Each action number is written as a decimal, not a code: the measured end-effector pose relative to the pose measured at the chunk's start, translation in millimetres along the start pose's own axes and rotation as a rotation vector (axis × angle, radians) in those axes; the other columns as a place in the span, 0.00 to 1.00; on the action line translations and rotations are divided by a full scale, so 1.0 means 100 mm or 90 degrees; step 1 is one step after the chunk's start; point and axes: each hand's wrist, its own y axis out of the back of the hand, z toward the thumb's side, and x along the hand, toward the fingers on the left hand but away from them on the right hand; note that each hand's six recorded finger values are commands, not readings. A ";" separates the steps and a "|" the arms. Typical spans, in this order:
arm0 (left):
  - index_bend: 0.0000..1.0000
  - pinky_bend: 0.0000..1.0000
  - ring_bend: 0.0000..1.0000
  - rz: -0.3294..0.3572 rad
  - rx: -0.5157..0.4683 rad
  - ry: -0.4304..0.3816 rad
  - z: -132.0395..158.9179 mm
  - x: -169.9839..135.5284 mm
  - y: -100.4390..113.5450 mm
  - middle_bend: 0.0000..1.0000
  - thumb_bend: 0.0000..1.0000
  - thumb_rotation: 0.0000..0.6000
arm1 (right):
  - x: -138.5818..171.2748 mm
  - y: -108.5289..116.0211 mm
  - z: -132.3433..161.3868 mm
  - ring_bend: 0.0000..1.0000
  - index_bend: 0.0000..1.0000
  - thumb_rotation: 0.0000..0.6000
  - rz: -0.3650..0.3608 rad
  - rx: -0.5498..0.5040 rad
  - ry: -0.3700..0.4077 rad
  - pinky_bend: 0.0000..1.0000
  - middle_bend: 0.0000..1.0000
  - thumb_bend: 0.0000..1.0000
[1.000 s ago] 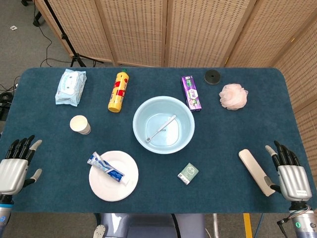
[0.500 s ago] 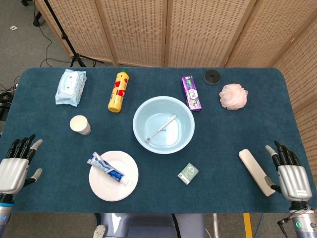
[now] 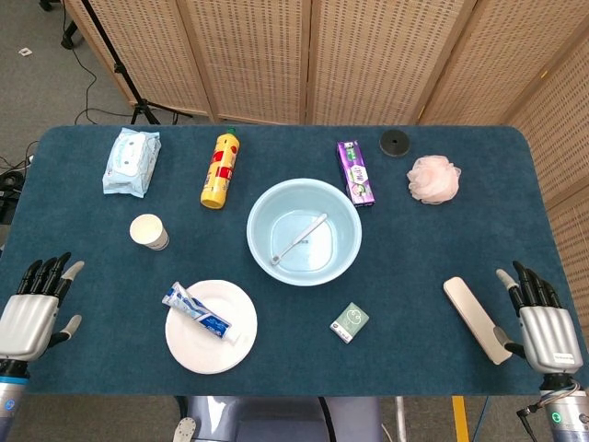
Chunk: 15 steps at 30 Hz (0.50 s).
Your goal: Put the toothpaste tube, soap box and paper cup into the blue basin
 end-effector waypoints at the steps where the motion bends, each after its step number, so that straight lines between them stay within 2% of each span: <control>1: 0.00 0.00 0.00 -0.001 0.000 -0.001 0.00 0.00 0.00 0.00 0.29 1.00 | 0.00 0.00 0.00 0.00 0.11 1.00 -0.001 0.000 -0.001 0.11 0.00 0.26; 7: 0.00 0.00 0.00 -0.009 -0.006 -0.021 0.09 0.07 0.02 0.00 0.29 1.00 | 0.01 0.04 -0.04 0.00 0.11 1.00 -0.007 -0.005 -0.008 0.11 0.00 0.26; 15: 0.00 0.00 0.00 -0.022 -0.008 -0.085 0.35 0.27 0.18 0.00 0.29 1.00 | 0.01 0.06 -0.07 0.00 0.11 1.00 -0.009 -0.010 -0.010 0.11 0.00 0.26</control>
